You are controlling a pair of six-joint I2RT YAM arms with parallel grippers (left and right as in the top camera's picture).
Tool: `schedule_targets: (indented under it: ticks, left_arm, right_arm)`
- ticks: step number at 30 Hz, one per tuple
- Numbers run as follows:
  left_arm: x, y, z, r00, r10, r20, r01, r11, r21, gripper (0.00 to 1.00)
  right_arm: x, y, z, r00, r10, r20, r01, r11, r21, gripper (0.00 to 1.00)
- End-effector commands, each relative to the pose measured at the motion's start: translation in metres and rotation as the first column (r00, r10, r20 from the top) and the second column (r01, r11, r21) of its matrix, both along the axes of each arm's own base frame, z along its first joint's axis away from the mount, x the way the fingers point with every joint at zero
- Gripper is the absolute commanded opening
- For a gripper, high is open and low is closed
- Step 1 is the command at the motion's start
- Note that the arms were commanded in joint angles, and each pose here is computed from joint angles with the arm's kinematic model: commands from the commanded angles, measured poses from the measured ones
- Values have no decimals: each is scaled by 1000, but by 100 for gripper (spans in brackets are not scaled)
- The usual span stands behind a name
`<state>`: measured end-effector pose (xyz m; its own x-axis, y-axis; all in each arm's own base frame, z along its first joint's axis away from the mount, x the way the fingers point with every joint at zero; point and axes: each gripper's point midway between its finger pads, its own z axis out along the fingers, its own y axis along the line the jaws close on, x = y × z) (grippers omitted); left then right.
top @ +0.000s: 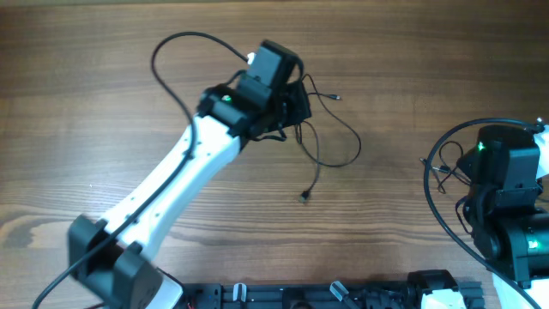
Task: Untangle cables
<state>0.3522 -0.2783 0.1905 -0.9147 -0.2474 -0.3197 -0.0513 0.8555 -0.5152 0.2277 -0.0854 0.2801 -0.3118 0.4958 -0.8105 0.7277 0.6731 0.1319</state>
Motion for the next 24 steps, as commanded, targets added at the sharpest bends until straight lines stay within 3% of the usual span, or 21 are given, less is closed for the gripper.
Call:
schedule_targets:
  ticks: [1, 9, 13, 19, 21, 22, 23, 24]
  left_arm:
    - [2, -20, -41, 999, -9, -31, 11, 998, 66, 4]
    - [-10, -78, -78, 991, -135, -4, 135, 988, 70, 4]
    - [-15, -96, -98, 978, -204, 53, 194, 970, 150, 4]
    - [-19, -109, -122, 973, -222, 68, 205, 959, 198, 4]
    - [-17, -114, -124, 972, -222, 81, 204, 961, 186, 8]
    - [-15, -116, -123, 973, -215, 88, 197, 965, 176, 14]
    - [-13, -118, -123, 973, -211, 95, 194, 966, 169, 30]
    - [-11, -121, -121, 972, -210, 108, 191, 969, 158, 60]
  right_arm:
    - [-3, -3, 2, 1000, -25, 19, 25, 1000, 2, 4]
    - [-3, -3, 2, 1000, -25, 19, 25, 1000, 2, 4]
    - [-3, -3, 2, 1000, -25, 19, 25, 1000, 2, 4]
    - [-3, -3, 2, 1000, -24, 19, 24, 1000, 3, 4]
    - [-3, -2, 1, 1000, -17, 18, 17, 1000, 10, 4]
    - [-2, -1, 1, 1000, -14, 18, 14, 1000, 12, 5]
    - [-2, -1, 1, 1000, -14, 17, 13, 1000, 13, 4]
    - [-2, -1, 0, 1000, -14, 14, 14, 1000, 12, 4]
